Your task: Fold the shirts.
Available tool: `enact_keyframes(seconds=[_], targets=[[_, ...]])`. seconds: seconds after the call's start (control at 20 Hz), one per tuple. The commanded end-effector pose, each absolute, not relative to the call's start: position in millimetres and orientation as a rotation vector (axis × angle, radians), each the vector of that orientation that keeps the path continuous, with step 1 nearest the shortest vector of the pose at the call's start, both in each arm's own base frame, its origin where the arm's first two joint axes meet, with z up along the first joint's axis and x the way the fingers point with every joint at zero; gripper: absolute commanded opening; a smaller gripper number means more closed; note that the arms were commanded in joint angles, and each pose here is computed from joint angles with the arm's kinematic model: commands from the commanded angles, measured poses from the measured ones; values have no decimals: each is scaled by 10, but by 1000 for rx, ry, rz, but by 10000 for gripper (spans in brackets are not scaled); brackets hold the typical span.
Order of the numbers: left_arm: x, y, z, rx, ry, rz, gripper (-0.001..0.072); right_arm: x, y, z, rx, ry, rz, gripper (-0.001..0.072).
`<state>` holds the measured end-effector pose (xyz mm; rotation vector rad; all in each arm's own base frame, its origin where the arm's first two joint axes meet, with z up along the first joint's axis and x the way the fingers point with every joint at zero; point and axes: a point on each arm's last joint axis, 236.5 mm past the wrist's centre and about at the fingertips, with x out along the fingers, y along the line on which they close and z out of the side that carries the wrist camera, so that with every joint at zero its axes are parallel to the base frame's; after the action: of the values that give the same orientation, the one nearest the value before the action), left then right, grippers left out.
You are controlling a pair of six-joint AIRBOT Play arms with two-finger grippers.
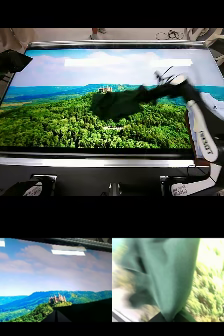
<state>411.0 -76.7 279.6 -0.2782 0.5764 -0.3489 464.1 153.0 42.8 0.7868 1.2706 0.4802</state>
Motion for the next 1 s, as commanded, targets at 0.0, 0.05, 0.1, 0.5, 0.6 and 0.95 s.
enact_keyframes(seconds=[0.0,0.05,0.1,0.5,0.6,0.95], targets=[[4127,-760,2811,-263,564,-350,27,4780,579,1622,758,1059,387,19],[4135,-758,2822,-264,558,-349,27,4752,216,1825,715,1017,313,19],[4146,-753,2834,-265,551,-347,27,4698,-97,1953,688,994,243,19],[4143,-759,2850,-245,542,-355,27,4000,-2004,2192,777,878,-165,19],[4144,-759,2851,-227,538,-360,27,3706,-2082,2179,825,927,-202,19],[4207,-726,2930,-199,490,-354,28,2796,-2253,1905,822,1120,-572,19]])
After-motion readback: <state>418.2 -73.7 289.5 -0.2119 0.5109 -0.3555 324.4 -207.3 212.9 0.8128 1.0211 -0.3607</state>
